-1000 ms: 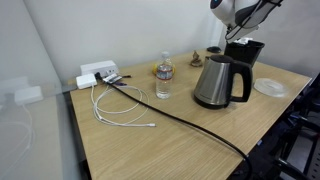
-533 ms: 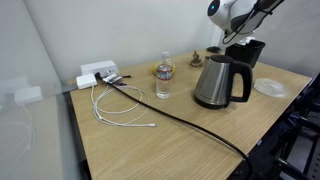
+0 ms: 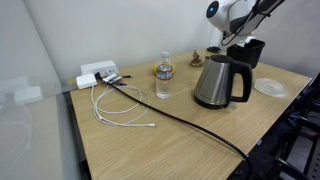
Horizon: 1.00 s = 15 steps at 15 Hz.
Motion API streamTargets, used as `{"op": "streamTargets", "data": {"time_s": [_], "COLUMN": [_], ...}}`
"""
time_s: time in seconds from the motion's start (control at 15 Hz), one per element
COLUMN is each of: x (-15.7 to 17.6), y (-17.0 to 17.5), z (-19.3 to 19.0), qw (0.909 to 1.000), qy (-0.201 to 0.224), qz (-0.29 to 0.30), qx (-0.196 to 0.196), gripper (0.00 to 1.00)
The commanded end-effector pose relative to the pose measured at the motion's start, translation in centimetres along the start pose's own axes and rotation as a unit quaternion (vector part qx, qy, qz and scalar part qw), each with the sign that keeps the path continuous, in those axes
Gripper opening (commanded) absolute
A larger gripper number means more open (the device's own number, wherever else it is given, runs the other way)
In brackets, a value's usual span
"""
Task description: Pick up the white paper from the table and put it inside the bin
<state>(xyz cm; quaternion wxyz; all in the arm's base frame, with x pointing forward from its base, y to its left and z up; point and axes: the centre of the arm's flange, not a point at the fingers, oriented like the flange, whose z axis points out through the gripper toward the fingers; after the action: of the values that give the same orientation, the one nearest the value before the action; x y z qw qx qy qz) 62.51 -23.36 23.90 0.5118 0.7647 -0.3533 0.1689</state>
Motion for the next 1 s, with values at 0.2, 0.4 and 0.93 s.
{"op": "streamTargets", "data": {"time_s": [0.2,0.4,0.93], "x": [1.5,2.1,3.6], "y": [1.7,2.9,3.4], "z": [0.0,-1.6,-4.4], "qw": [0.9997,0.9985,0.9975], "qy": [0.000,-0.003,0.018], "qz": [-0.009,-0.027,-0.023], "qx": [0.023,0.049,0.064], "gripper": [1.00,1.00,1.00]}}
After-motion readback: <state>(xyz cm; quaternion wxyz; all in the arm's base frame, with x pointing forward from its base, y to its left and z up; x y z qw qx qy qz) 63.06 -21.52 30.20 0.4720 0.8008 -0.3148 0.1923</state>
